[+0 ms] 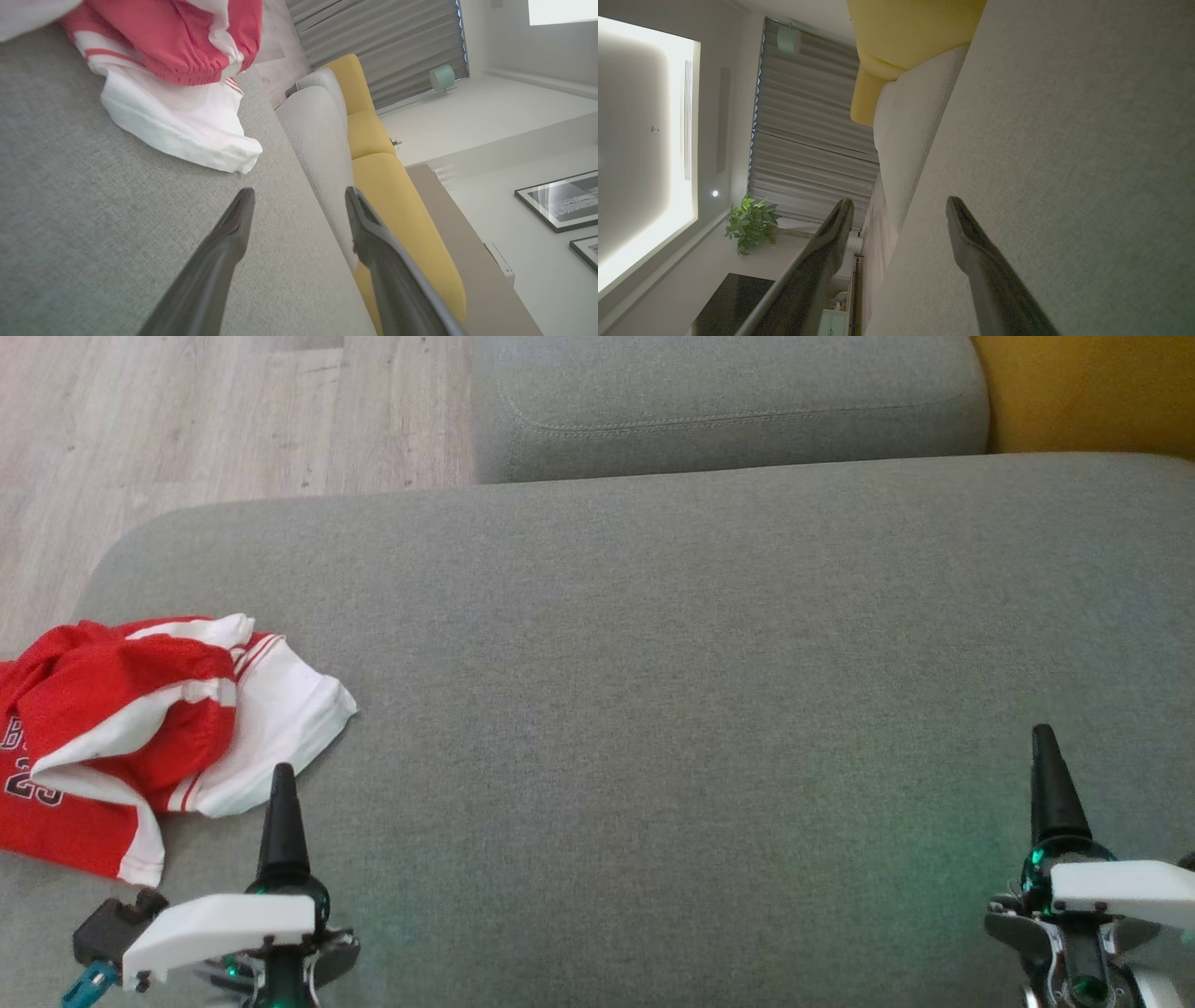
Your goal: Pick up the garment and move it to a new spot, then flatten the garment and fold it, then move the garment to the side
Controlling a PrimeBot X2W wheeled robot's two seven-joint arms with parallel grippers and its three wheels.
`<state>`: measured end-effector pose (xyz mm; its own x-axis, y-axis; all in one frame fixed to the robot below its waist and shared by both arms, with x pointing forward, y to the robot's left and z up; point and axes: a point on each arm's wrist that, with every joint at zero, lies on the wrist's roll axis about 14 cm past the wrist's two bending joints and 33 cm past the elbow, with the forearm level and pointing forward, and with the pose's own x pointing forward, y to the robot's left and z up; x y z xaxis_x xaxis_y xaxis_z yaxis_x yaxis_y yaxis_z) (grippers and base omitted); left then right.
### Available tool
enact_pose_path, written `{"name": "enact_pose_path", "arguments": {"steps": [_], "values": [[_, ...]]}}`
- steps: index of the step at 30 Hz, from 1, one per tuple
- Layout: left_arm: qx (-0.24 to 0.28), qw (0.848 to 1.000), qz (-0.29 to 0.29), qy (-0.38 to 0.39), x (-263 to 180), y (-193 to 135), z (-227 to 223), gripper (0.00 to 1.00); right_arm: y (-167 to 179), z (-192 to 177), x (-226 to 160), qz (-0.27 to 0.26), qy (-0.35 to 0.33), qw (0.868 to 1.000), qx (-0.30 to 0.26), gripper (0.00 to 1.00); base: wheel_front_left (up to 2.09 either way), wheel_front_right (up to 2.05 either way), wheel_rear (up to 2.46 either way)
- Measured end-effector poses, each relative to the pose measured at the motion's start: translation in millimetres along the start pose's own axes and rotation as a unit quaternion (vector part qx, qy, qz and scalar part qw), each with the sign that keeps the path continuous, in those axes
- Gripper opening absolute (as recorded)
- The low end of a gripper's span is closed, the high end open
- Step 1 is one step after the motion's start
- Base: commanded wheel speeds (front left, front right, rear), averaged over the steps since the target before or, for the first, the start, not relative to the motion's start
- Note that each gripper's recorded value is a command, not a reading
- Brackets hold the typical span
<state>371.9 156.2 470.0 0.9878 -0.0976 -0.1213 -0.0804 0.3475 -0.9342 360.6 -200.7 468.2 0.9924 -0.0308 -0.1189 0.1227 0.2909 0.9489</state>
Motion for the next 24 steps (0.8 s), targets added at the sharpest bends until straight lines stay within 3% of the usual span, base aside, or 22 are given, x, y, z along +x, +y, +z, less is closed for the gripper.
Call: {"name": "enact_pose_path", "arguments": {"steps": [14, 24], "values": [[0.098, 0.995, -0.011, 0.004, 1, -6, -5, 1.00, 14, -6, 0, 0.025, 0.013, 0.994, -0.108, 1.00, 0.00, 0.00, 0.00], [0.167, 0.986, -0.023, 0.010, 2, -12, -11, 1.00, 21, -12, 1, 0.039, 0.024, 0.982, -0.181, 1.00, 0.00, 0.00, 0.00]]}}
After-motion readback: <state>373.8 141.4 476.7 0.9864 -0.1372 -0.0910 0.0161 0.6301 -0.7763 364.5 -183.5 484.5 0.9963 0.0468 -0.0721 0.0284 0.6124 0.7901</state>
